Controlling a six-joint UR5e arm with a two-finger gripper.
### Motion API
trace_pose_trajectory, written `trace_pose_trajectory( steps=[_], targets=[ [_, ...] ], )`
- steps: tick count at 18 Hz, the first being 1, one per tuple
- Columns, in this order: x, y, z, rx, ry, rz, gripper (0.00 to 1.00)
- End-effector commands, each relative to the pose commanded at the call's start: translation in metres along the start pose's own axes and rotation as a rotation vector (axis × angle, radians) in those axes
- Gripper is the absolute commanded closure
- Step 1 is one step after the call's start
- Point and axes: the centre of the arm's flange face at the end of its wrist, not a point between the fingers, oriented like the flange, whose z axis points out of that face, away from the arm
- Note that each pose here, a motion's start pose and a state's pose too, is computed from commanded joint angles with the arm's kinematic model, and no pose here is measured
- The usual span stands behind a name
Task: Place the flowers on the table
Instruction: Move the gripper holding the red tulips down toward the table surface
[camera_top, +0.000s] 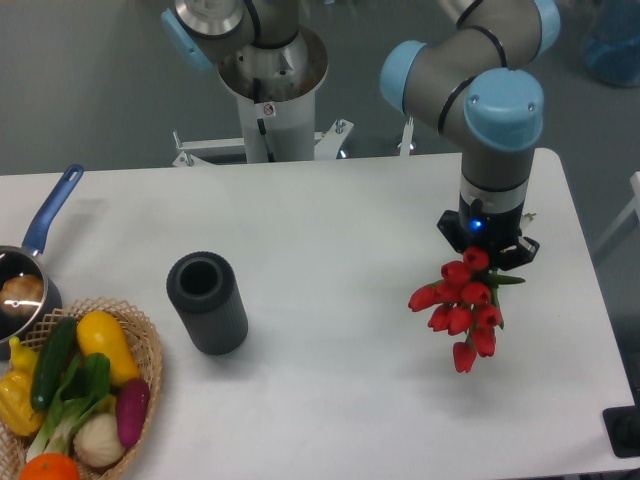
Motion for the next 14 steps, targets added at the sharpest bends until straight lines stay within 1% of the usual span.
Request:
trace_pose_trajectory(
  steps=[4, 6, 7, 12, 14],
  targets=[
    [-0.002, -0.001, 0.004, -0.004, 0.003, -0.006, 0.96],
    [-0.002, -0.002, 0.012, -0.008, 0.013, -0.013, 0.96],
    [0.0, -0.006, 0.018, -0.009, 0.021, -0.016, 0.96],
    [0.027, -0.05, 0.053, -0.011, 0.075, 0.029, 0.95],
    [0.031, -0.054, 0.055, -0.006, 0.081, 0.027, 0.91]
  ],
)
